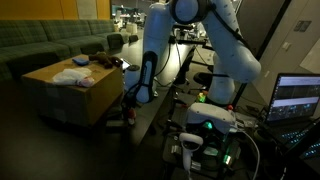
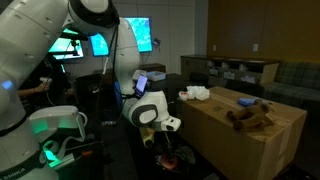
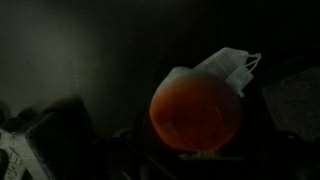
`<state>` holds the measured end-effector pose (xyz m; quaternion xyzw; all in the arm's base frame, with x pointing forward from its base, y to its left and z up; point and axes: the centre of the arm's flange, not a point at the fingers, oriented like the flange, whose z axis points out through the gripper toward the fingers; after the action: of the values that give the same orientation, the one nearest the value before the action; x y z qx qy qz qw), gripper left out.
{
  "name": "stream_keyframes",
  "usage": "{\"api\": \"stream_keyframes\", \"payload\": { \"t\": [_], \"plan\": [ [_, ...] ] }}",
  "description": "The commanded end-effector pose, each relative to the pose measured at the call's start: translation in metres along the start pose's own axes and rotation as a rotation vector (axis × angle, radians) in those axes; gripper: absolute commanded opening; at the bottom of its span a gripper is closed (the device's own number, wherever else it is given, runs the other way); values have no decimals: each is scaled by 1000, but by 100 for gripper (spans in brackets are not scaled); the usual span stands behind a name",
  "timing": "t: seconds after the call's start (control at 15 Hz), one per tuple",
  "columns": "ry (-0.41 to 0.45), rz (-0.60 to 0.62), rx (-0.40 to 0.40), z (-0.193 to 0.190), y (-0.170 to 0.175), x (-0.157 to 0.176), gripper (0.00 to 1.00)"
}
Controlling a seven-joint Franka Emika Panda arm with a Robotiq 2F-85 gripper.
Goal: Swap the things on the box with the things on the table
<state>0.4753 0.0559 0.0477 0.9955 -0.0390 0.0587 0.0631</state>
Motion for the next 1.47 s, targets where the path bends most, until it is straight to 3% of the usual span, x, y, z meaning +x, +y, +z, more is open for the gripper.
{"api": "stream_keyframes", "payload": {
  "t": [0.0,0.07,0.13,0.33,0.8,1.4],
  "plan": [
    [22,29,5,10,6,9,96],
    [19,32,2,12,7,10,92],
    [19,36,-2,15,8,10,78],
    [18,42,-2,17,13,11,53],
    [-3,42,17,10,19,9,5],
    [-82,-36,110,-61,56,13,4]
  ]
}}
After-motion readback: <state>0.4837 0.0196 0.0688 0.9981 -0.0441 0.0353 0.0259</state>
